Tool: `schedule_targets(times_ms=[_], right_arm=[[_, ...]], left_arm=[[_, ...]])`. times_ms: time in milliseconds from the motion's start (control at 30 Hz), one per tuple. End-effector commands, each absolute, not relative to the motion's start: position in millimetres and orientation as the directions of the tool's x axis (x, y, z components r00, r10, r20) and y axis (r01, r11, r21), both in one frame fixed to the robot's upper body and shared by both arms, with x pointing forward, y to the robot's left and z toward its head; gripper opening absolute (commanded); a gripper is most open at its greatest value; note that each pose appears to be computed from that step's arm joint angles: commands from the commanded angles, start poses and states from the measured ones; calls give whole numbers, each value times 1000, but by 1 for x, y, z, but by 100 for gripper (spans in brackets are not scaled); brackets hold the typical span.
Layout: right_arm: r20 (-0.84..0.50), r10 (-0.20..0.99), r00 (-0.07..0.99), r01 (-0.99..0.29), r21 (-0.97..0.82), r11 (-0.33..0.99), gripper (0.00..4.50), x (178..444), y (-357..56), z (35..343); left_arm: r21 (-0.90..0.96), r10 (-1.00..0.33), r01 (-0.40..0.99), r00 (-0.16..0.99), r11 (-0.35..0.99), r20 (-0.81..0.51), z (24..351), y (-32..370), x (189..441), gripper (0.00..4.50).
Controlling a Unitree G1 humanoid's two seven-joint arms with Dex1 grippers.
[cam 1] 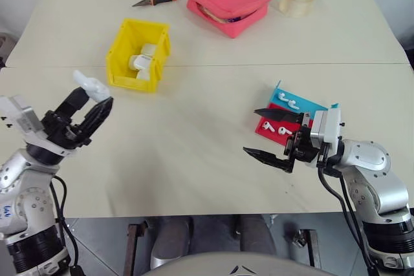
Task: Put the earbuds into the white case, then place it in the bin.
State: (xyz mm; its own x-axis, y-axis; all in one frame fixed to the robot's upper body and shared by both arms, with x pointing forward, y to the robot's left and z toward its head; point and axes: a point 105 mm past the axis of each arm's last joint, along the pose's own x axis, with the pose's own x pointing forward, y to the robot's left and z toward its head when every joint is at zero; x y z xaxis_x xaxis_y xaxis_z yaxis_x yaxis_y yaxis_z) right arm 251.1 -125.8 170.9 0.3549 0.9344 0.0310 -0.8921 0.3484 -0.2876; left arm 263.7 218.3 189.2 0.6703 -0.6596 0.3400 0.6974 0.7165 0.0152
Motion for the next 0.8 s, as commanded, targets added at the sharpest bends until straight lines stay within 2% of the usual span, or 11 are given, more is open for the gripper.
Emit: schedule_targets(times_ms=[33, 200, 300, 400, 467, 567, 667, 800], right_arm=[[23, 917, 398, -865, -324, 384, 450, 250, -140, 181], [-19, 858, 513, -810, -344, 476, 450, 239, -168, 185], [-39, 808, 588, -766, -348, 541, 450, 228, -185, 187], [-104, 738, 666, -723, -334, 605, 450, 207, -208, 182], [-133, 712, 689, -709, -326, 625, 450, 198, -215, 181], [-262, 603, 754, -657, -295, 694, 450, 181, -238, 170], [-303, 582, 755, -654, -269, 707, 450, 175, -238, 171], [-403, 613, 679, -721, -214, 659, 450, 171, -225, 172]], left_arm=[[100, -781, 816, 500, 570, 374, 188, 173, 256, 275], [184, -865, 909, 269, 373, 424, 178, 124, 254, 275], [202, -869, 931, 185, 305, 458, 176, 105, 258, 275], [226, -857, 953, 62, 203, 512, 179, 76, 259, 275], [228, -847, 960, 18, 164, 532, 181, 66, 258, 275], [231, -811, 973, -125, 13, 571, 181, 36, 253, 275], [238, -807, 971, -163, -28, 567, 177, 30, 251, 275], [248, -803, 967, -198, -65, 562, 173, 29, 245, 275]])
